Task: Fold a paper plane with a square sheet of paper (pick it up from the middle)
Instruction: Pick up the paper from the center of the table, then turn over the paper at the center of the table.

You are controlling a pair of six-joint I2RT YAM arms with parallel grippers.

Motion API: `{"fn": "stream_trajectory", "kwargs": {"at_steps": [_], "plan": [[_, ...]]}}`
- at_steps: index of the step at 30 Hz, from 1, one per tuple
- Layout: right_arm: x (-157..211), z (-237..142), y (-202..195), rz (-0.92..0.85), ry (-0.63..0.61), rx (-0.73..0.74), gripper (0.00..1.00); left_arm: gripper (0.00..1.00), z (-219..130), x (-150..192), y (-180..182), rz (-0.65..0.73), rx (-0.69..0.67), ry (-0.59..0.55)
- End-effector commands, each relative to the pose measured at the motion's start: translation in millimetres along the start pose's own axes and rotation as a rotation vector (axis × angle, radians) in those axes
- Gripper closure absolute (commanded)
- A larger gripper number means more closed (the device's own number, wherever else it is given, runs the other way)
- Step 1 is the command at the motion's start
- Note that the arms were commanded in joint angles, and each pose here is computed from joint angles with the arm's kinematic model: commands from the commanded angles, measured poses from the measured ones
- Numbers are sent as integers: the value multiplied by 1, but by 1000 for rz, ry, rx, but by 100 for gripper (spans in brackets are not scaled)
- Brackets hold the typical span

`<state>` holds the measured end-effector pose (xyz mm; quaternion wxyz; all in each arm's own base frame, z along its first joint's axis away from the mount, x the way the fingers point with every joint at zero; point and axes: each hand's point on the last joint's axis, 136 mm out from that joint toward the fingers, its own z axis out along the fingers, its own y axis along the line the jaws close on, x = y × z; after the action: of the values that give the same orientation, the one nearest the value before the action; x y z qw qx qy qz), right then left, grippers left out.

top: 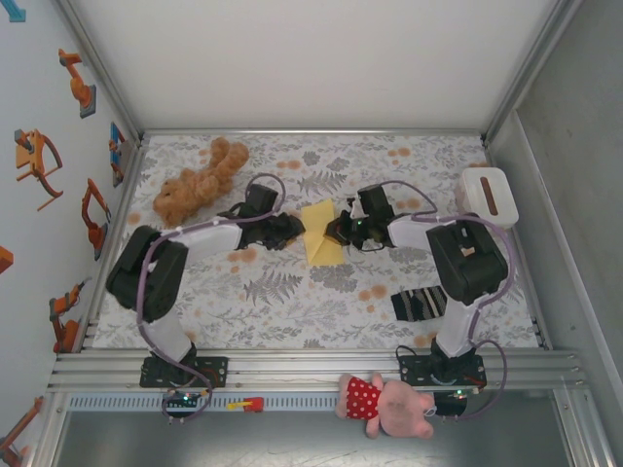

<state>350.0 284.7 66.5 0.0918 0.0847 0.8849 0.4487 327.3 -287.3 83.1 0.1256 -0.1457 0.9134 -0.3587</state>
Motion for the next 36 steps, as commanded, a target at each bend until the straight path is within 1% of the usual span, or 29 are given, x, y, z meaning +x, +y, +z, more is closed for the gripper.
{"fn": "stream_trajectory", "kwargs": {"at_steps": [1, 2, 3, 4, 5, 7, 8, 10, 14, 18, 20, 23, 25, 26, 28, 33, 36], "plan": [[-16, -27, 64, -149, -76, -153, 100, 54, -34, -8, -25, 37, 109, -70], [-17, -32, 76, -164, -81, -187, 100, 50, -40, -8, -27, 35, 133, -80], [-19, -39, 89, -179, -89, -226, 100, 43, -48, -8, -32, 33, 171, -94], [-20, -45, 101, -189, -93, -264, 100, 33, -55, -7, -38, 40, 218, -103], [-20, -51, 113, -202, -96, -300, 100, 27, -61, -6, -45, 52, 266, -115], [-21, -63, 135, -219, -102, -367, 100, 15, -75, -5, -57, 55, 347, -143], [-22, -67, 143, -223, -103, -393, 100, 11, -80, -5, -61, 55, 377, -152], [-23, -76, 160, -226, -100, -452, 100, 4, -89, -4, -72, 69, 436, -158], [-23, -85, 180, -212, -78, -549, 100, 0, -96, 0, -89, 77, 527, -137], [-21, -85, 182, -202, -63, -570, 100, 2, -102, 0, -107, 104, 616, -127], [-19, -85, 181, -203, -61, -570, 100, 4, -102, -2, -108, 115, 616, -133], [-18, -85, 179, -200, -55, -567, 100, 13, -101, -3, -110, 128, 615, -134], [-17, -84, 175, -175, -45, -563, 100, 20, -101, -4, -112, 133, 620, -132], [-17, -84, 175, -174, -44, -563, 100, 21, -101, -4, -113, 134, 621, -132], [-18, -84, 172, -170, -47, -559, 100, 30, -101, -4, -113, 142, 626, -133], [-19, -84, 168, -162, -41, -555, 100, 43, -107, -3, -119, 174, 660, -143], [-20, -83, 162, -148, -42, -545, 100, 49, -108, -4, -119, 175, 663, -150]]}}
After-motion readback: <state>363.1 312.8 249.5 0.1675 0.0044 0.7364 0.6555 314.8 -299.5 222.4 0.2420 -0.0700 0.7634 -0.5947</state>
